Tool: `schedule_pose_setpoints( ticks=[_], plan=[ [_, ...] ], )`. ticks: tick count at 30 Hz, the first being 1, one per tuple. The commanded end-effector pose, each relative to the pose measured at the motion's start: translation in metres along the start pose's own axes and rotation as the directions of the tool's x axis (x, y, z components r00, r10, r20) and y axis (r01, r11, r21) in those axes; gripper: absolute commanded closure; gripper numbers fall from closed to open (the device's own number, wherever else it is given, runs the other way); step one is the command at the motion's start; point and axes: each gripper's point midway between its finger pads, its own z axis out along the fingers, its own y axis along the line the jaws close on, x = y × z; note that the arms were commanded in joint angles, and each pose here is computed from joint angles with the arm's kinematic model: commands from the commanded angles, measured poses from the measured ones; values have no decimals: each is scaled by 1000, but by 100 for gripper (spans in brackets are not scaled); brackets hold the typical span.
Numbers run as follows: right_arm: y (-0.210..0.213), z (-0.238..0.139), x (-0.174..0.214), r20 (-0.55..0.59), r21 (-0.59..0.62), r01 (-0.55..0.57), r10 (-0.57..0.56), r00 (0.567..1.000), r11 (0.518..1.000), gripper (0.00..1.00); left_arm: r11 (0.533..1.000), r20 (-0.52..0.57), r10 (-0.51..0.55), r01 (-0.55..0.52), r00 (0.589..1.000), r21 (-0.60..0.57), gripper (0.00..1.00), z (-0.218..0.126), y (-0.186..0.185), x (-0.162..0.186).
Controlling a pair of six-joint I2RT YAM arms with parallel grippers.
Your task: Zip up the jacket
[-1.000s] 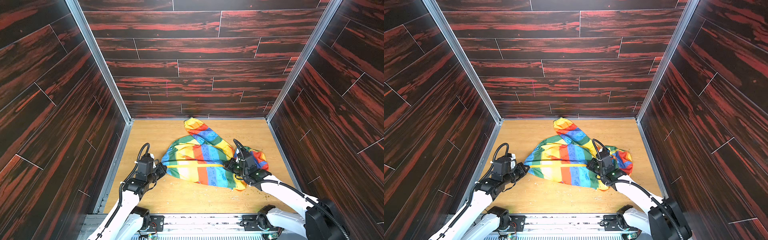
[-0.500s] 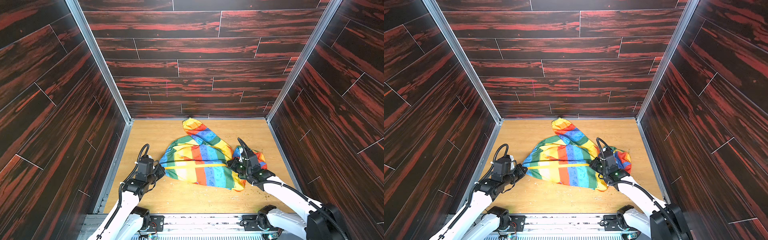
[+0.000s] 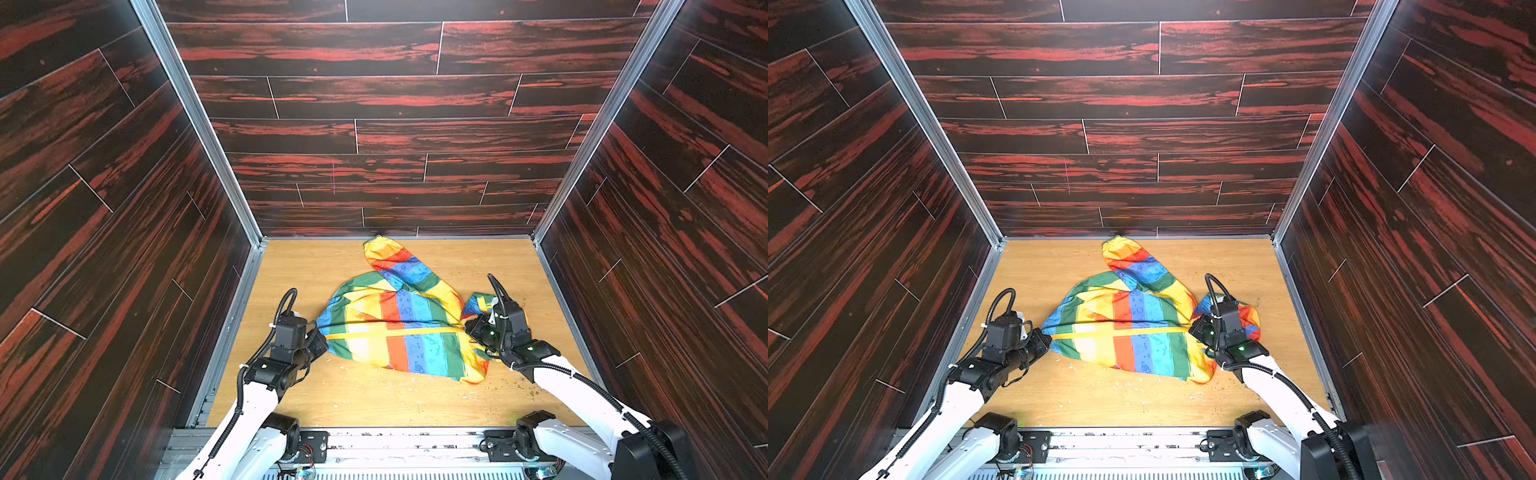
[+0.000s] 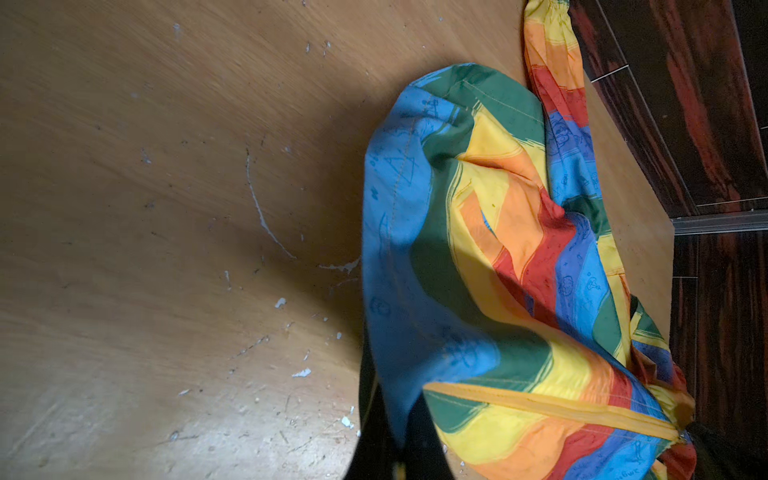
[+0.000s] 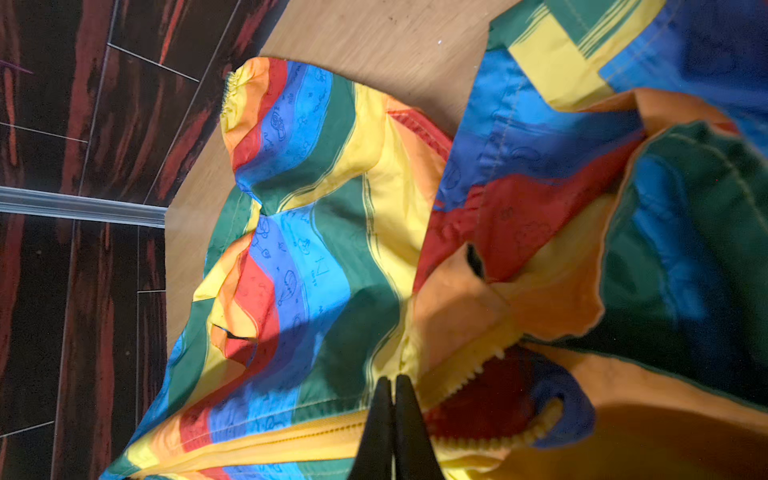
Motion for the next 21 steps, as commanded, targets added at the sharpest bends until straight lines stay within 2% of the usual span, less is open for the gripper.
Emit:
schedule_pose_setpoints(
  ticks=[1,21],
  plan=[
    [-12,-4,-5,27,35,4,-5,1000,999,100,999,50,-5,7,999,-40,100,-4,7,-11],
    [-32,-17,-30,73,64,-36,31,997,997,100,999,53,-6,8,999,-42,100,-4,8,-12]
  ],
)
